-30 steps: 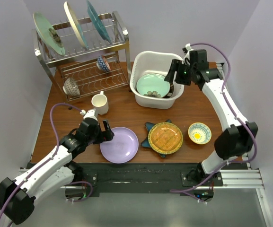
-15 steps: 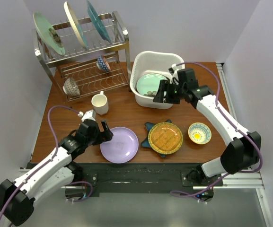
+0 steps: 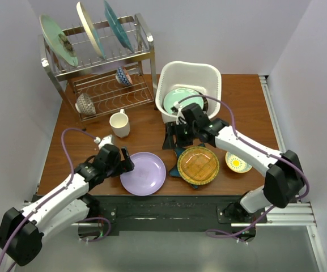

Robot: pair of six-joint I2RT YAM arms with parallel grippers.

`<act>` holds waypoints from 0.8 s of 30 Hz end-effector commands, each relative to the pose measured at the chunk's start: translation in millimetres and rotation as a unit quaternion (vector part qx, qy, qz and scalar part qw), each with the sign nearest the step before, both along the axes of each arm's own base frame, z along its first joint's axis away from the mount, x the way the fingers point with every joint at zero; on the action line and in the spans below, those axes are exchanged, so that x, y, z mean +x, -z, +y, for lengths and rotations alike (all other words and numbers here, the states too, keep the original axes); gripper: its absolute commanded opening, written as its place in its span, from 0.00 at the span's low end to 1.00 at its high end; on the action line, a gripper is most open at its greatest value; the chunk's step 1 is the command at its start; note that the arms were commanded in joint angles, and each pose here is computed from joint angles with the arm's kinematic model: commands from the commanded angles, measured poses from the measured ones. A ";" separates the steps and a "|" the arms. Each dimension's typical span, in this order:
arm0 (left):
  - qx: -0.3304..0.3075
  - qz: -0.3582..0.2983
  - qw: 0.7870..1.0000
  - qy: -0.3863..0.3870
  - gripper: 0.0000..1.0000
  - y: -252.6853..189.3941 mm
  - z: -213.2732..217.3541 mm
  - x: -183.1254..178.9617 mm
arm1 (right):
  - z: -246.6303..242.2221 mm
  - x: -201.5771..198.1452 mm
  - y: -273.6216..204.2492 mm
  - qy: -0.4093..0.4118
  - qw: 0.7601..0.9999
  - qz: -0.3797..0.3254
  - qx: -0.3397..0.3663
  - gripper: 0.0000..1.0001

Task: Place the plates into the plastic bin on the countertop
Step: Pick up the plate from the corner of the board.

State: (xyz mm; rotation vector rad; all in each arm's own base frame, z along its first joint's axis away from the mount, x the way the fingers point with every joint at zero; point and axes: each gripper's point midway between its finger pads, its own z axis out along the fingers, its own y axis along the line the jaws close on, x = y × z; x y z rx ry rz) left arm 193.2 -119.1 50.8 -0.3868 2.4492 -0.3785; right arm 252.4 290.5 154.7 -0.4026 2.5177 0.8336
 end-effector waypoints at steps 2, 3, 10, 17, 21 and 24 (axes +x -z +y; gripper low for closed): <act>0.002 0.011 1.000 -0.015 0.93 7.6 0.7 -0.1 | 24.5 -10.0 20.3 -0.011 1.000 -0.009 -0.010 0.64; 0.001 0.012 1.000 -0.014 0.93 8.5 0.5 -0.2 | 28.1 -12.5 30.3 -0.016 1.000 -0.001 -0.017 0.64; -0.007 0.006 1.000 -0.009 0.93 7.3 -2.8 1.1 | 42.4 -25.9 63.3 -0.032 0.998 0.005 -0.060 0.61; -0.011 0.008 1.000 -0.004 0.93 8.1 -4.6 -0.5 | 43.3 -22.8 82.7 -0.031 0.994 -0.006 -0.104 0.60; -0.011 0.005 1.000 -0.002 0.93 7.5 -5.2 0.7 | 43.0 -21.3 93.8 -0.029 0.993 -0.005 -0.114 0.59; -0.015 0.002 1.000 0.005 0.93 6.4 -8.0 1.9 | 43.7 -22.6 104.3 -0.030 0.993 0.002 -0.118 0.58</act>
